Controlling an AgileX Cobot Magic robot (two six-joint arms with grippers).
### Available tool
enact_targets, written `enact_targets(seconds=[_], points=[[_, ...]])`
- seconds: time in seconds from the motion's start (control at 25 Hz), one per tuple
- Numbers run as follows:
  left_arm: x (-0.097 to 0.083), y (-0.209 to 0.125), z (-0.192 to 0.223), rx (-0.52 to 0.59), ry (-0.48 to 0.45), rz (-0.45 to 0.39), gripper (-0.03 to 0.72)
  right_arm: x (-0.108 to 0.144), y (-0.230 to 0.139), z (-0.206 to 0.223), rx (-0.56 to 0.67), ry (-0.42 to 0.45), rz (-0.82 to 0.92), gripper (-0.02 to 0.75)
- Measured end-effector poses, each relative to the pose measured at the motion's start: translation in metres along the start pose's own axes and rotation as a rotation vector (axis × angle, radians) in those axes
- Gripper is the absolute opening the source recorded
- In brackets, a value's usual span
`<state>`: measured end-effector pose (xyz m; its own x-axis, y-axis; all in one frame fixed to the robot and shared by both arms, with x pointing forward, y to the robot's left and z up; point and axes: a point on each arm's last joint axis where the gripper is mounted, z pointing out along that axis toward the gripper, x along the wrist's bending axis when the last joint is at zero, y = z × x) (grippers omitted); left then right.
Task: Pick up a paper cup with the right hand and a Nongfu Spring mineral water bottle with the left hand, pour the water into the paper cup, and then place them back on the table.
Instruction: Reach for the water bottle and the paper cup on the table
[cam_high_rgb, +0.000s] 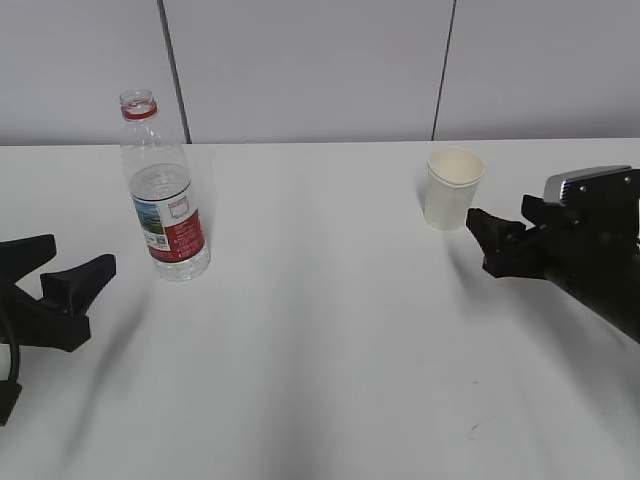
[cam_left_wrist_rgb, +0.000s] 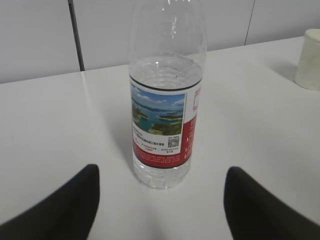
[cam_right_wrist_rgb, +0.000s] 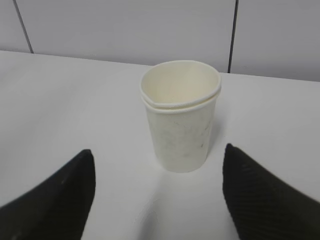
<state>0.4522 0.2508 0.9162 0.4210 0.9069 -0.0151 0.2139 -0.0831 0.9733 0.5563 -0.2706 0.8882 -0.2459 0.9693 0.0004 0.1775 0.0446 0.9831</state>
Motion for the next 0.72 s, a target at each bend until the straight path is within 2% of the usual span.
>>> enact_targets(seconds=[0.28,0.72], points=[[0.0,0.0,0.0,0.0,0.0,0.0,0.479,-0.004,-0.013,0.023,0.009,0.0,0.0,0.661],[0.0,0.0,0.0,0.0,0.0,0.0,0.479,-0.012,-0.021,0.059,-0.028,-0.001,-0.026,0.672]])
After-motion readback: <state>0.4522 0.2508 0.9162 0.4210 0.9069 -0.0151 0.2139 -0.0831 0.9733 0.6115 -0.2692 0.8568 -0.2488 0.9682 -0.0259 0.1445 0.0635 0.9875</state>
